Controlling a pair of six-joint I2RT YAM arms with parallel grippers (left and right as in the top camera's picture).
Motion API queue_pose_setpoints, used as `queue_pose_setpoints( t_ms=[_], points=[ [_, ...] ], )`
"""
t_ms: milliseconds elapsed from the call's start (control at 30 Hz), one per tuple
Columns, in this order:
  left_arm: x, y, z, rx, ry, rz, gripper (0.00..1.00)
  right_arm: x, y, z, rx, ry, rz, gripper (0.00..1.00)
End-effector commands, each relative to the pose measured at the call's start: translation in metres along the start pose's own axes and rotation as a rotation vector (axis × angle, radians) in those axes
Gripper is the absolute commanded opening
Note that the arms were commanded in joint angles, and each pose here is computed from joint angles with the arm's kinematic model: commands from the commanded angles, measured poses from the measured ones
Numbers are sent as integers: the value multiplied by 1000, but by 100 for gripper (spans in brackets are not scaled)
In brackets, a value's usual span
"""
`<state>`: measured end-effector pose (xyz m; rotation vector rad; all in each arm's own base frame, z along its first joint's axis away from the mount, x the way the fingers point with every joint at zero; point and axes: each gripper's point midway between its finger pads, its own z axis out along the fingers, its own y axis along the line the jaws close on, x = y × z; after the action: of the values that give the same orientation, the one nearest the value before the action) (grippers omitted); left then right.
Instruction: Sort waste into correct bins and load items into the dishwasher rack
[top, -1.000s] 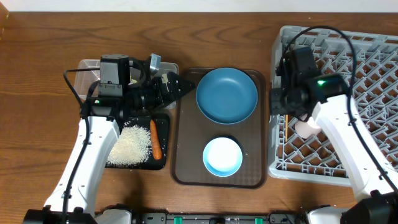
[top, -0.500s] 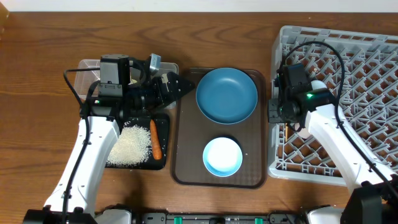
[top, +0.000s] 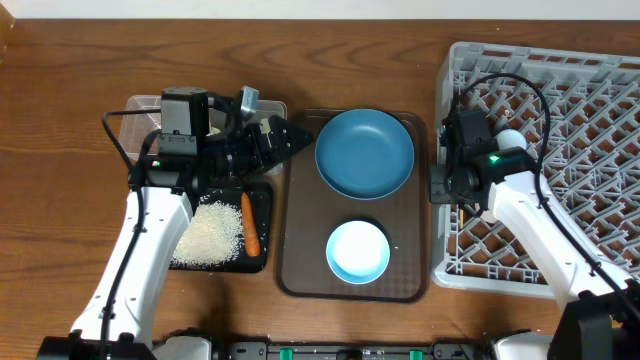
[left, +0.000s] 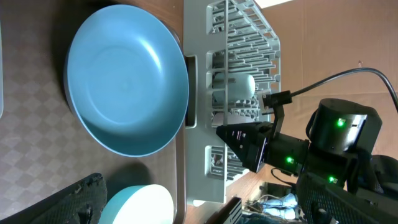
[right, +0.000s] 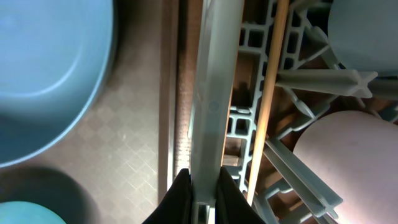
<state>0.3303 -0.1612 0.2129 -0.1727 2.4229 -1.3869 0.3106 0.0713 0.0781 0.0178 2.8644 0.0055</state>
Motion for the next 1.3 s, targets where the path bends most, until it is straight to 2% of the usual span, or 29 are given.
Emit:
queue_pose_setpoints(
  t_ms=[0, 267, 667, 733, 800, 1033, 1067, 1267],
  points=[
    [0, 4, 1, -11, 0, 2, 100, 11, -11, 2, 55, 40, -78, 3],
    [0, 4, 1, -11, 0, 2, 100, 17, -16, 2, 74, 65, -113, 7],
    [0, 4, 1, -11, 0, 2, 100, 15, -17, -12, 81, 87, -142, 6],
    [0, 4, 1, -11, 0, 2, 100, 14, -16, -15, 81, 87, -141, 9],
    [0, 4, 1, -11, 0, 2, 100, 12, -16, -16, 79, 84, -141, 17],
    [0, 4, 1, -11, 0, 2, 100, 1, -12, -24, 67, 55, -138, 50],
    [0, 4, 1, -11, 0, 2, 100, -3, -11, -28, 64, 44, -137, 52],
    [0, 4, 1, -11, 0, 2, 100, -30, 4, -69, -3, -12, -134, 52]
  ],
)
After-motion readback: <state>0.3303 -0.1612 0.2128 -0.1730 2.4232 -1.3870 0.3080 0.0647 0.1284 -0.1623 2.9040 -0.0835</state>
